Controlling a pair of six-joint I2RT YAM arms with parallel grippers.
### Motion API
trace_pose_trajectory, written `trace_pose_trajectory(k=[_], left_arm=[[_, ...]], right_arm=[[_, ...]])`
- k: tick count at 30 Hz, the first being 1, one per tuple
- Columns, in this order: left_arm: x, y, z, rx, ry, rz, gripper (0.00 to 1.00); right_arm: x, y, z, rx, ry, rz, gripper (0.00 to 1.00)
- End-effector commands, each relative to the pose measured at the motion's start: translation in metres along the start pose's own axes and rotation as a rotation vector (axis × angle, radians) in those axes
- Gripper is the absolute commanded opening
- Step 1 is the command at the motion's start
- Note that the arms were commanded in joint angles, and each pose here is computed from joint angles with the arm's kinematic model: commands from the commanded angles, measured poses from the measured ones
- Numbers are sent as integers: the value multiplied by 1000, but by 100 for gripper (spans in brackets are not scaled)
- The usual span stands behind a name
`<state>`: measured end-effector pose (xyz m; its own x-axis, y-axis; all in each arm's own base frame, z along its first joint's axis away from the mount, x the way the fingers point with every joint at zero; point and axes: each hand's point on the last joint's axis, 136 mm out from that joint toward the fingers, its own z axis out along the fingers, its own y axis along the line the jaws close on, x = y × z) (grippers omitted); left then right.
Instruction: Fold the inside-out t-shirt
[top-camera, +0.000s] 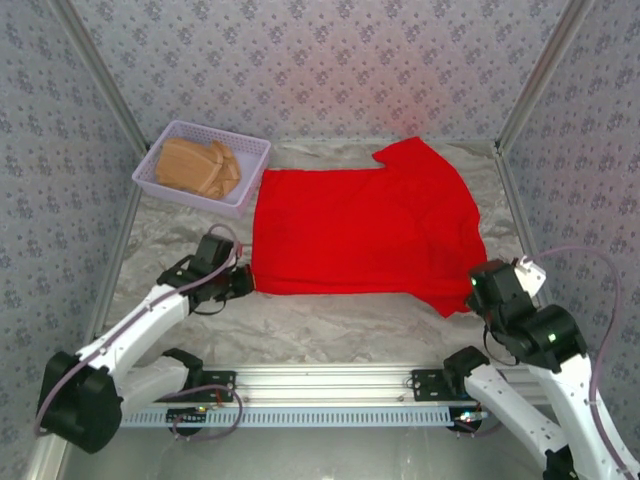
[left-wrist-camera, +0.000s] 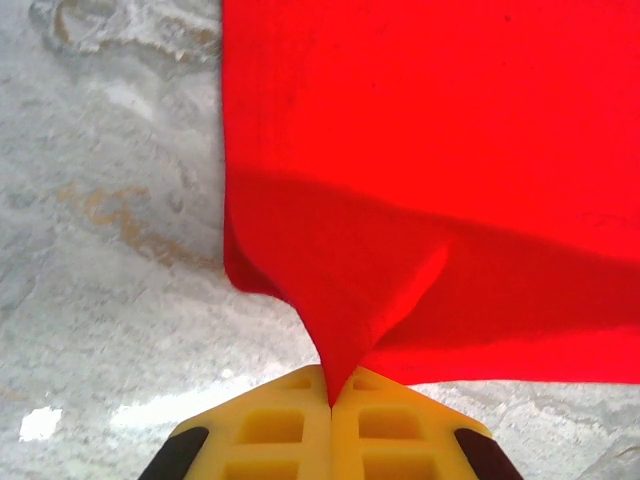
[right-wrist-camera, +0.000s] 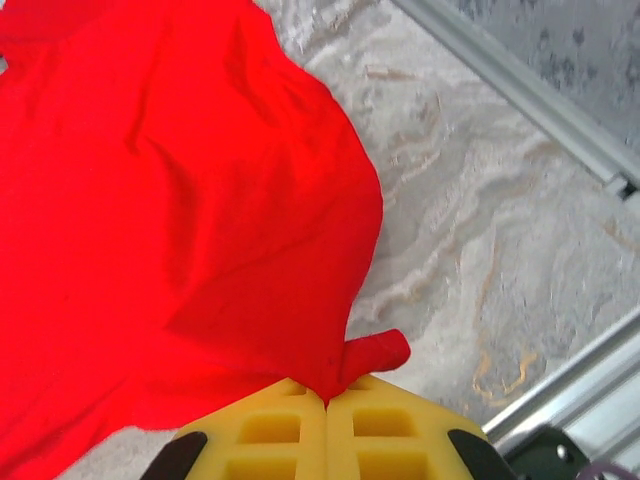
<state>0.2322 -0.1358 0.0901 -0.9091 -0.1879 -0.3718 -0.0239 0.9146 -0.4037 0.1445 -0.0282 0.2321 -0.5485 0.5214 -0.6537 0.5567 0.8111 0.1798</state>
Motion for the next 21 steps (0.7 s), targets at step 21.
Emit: trace_pose_trajectory(k=[21], left_arm=[[-129, -17, 66, -14, -42, 33, 0]], right_arm=[[-100, 141, 182, -125, 137, -53, 0]])
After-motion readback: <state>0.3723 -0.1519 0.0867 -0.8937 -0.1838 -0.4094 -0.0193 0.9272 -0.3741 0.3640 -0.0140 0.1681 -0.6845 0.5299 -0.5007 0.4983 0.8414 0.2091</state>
